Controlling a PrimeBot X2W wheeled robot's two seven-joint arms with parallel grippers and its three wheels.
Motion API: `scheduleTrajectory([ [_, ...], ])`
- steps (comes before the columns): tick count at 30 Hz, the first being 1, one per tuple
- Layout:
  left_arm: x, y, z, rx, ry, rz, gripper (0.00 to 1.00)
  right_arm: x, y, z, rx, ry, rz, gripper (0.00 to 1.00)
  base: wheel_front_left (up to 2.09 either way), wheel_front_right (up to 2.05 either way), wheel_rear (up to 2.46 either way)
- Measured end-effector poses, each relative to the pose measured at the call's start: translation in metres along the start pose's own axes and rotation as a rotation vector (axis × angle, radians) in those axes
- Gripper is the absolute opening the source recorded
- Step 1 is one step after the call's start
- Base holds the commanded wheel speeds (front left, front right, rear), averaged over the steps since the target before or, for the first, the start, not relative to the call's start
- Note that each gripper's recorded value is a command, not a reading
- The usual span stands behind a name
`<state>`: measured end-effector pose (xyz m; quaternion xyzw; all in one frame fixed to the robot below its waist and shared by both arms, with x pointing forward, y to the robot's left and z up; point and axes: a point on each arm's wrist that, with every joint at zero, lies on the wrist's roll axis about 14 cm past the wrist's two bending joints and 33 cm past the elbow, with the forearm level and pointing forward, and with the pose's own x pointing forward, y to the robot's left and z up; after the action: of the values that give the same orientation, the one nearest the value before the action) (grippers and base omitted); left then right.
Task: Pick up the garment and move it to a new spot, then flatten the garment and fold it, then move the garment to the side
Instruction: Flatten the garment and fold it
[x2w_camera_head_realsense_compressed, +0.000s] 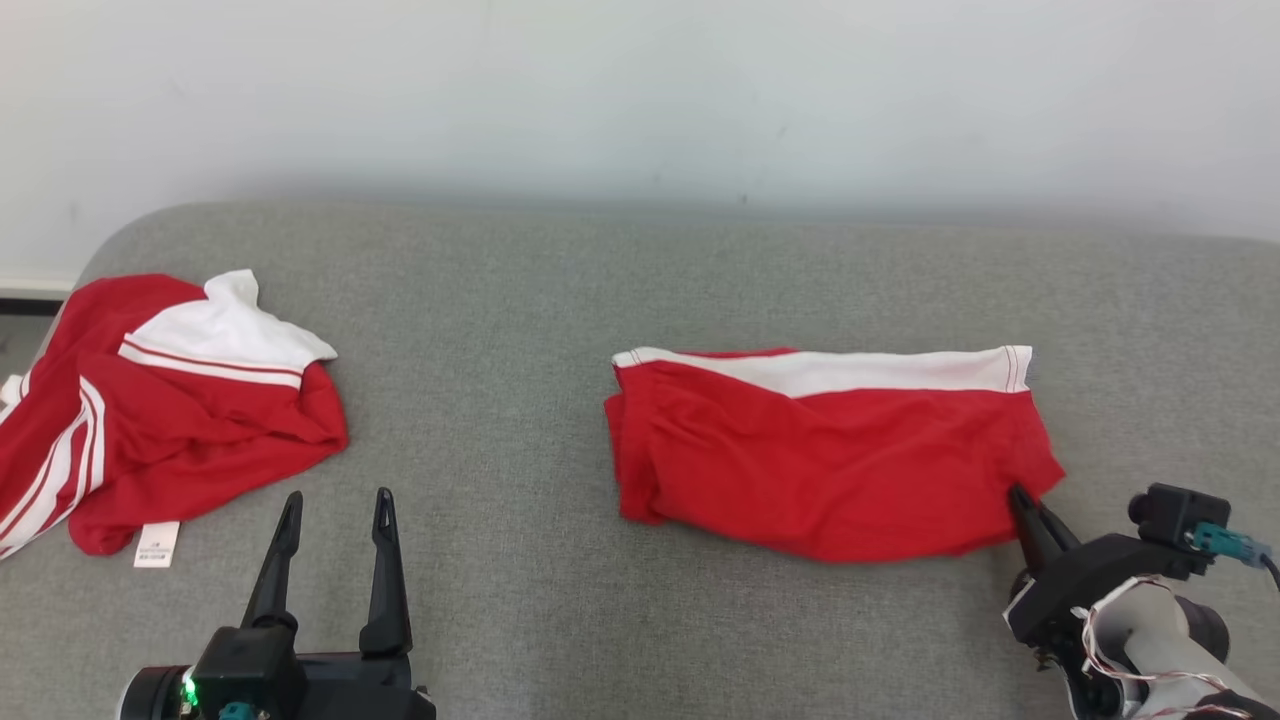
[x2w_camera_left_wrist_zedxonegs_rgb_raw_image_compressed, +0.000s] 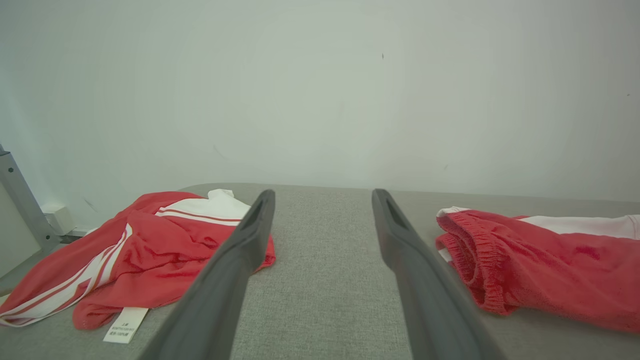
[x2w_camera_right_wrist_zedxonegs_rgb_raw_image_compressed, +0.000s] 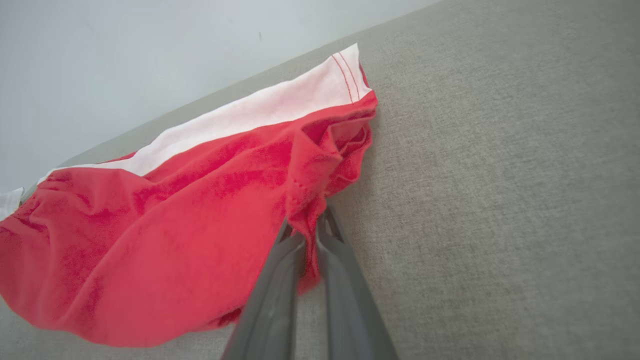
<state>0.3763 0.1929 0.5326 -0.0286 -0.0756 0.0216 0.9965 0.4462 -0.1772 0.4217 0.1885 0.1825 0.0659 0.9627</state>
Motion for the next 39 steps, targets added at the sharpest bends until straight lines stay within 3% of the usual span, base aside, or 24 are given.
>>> scheduleTrajectory([
  [6,0.0,-0.005,0.005,-0.004,-0.012,-0.016,1.0,-0.011,-0.014,0.001,0.001,-0.003,-0.042,0.0,0.0,0.0,0.0],
  [7,-0.001,-0.005,0.006,-0.004,-0.012,-0.017,1.0,-0.013,-0.016,-0.003,0.002,0.006,-0.049,0.22,0.0,0.0,0.0],
  [8,-0.001,-0.004,0.006,-0.003,-0.013,-0.016,1.0,-0.014,-0.017,-0.006,0.007,0.014,-0.053,0.22,0.0,0.0,0.0],
  [9,-0.002,-0.004,0.007,-0.003,-0.015,-0.015,1.0,-0.015,-0.017,-0.01,0.011,0.03,-0.056,0.0,0.0,0.0,0.0],
  [22,-0.007,0.002,0.006,-0.003,-0.006,0.002,1.0,-0.02,-0.028,-0.014,0.006,0.022,-0.1,0.0,0.0,0.0,0.0],
  [23,-0.007,0.001,0.006,-0.003,-0.007,0.003,1.0,-0.021,-0.03,-0.015,0.006,0.023,-0.106,0.41,0.0,0.0,0.0],
  [25,-0.007,0.001,0.004,-0.003,-0.002,0.003,1.0,-0.021,-0.033,-0.016,0.01,0.023,-0.114,0.35,0.0,0.0,0.0],
  [27,-0.007,0.0,0.003,-0.003,0.003,0.0,1.0,-0.022,-0.033,-0.017,0.014,0.024,-0.117,0.37,0.0,0.0,0.0],
  [28,-0.007,0.0,0.002,-0.003,0.005,-0.001,1.0,-0.022,-0.034,-0.017,0.013,0.02,-0.121,0.65,0.0,0.0,0.0],
  [29,-0.007,0.0,0.002,-0.002,0.006,-0.002,1.0,-0.022,-0.036,-0.016,0.008,0.013,-0.123,1.0,0.0,0.0,0.0],
  [39,-0.001,-0.003,0.0,-0.003,0.009,0.0,1.0,-0.01,-0.043,0.011,-0.022,-0.015,-0.137,1.0,0.0,0.0,0.0],
])
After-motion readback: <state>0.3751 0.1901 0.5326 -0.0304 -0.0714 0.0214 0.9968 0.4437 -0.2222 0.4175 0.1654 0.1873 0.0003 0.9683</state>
